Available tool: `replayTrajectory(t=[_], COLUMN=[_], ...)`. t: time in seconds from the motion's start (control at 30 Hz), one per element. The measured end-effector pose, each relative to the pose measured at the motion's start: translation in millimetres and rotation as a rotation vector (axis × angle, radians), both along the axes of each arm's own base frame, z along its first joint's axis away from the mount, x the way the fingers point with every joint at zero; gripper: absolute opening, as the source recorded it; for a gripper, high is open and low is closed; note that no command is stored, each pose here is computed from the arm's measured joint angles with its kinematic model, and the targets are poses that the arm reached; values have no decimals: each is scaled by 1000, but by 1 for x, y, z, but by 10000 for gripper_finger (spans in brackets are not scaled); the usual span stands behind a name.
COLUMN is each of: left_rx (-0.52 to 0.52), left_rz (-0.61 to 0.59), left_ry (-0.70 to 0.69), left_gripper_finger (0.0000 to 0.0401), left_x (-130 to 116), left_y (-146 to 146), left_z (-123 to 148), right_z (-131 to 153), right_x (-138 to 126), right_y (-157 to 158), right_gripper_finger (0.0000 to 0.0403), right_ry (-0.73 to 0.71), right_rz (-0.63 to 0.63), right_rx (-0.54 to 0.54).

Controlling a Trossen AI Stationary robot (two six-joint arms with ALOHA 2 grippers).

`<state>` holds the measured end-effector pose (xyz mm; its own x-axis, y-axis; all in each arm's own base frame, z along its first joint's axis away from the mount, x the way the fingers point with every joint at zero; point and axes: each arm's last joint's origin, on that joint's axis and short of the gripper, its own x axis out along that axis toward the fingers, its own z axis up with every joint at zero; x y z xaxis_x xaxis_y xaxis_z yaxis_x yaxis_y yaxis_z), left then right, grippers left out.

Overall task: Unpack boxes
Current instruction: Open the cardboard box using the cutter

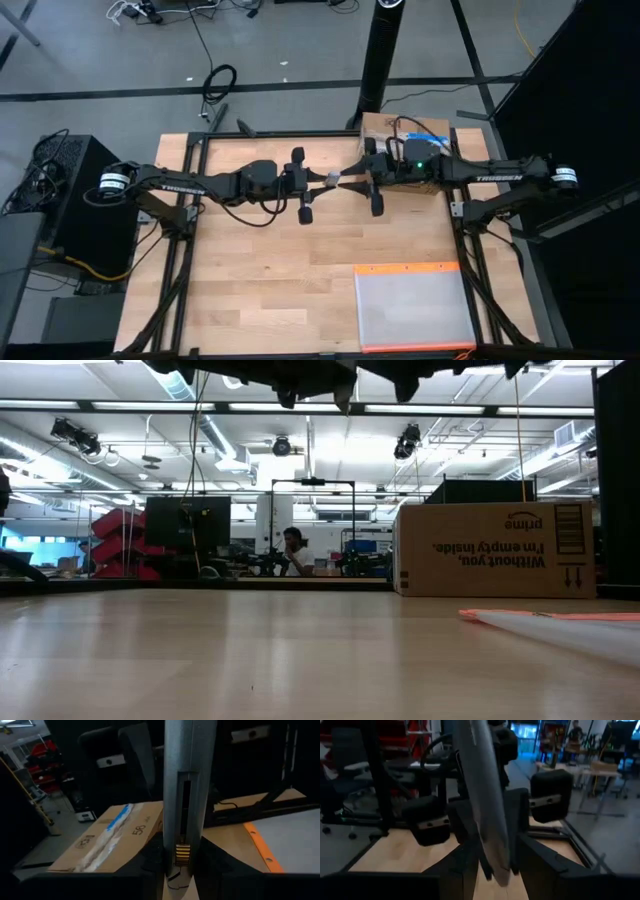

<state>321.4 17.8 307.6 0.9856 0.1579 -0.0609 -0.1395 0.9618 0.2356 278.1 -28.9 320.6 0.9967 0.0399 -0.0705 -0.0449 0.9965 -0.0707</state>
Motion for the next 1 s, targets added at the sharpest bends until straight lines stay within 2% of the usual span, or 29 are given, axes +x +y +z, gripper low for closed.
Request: replayTrajectory(t=[0.3, 0.47, 0.57, 1.0], left_rx=[-3, -12, -28, -26], left_rz=[21, 26, 31, 41], left_ry=[18, 26, 25, 48], left_gripper_finger=[55, 56, 64, 127], left_x=[0, -1, -1, -3], left_y=[1, 1, 1, 0], left_z=[-2, -3, -4, -2], right_z=[-21, -30, -31, -19], right_x=[27, 37, 36, 25], right_y=[-3, -5, -7, -7], right_gripper_finger=[115, 97, 69, 54], right_ry=[-72, -78, -66, -83], right_rz=[5, 0, -6, -17], right_rx=[-18, -23, -39, -59])
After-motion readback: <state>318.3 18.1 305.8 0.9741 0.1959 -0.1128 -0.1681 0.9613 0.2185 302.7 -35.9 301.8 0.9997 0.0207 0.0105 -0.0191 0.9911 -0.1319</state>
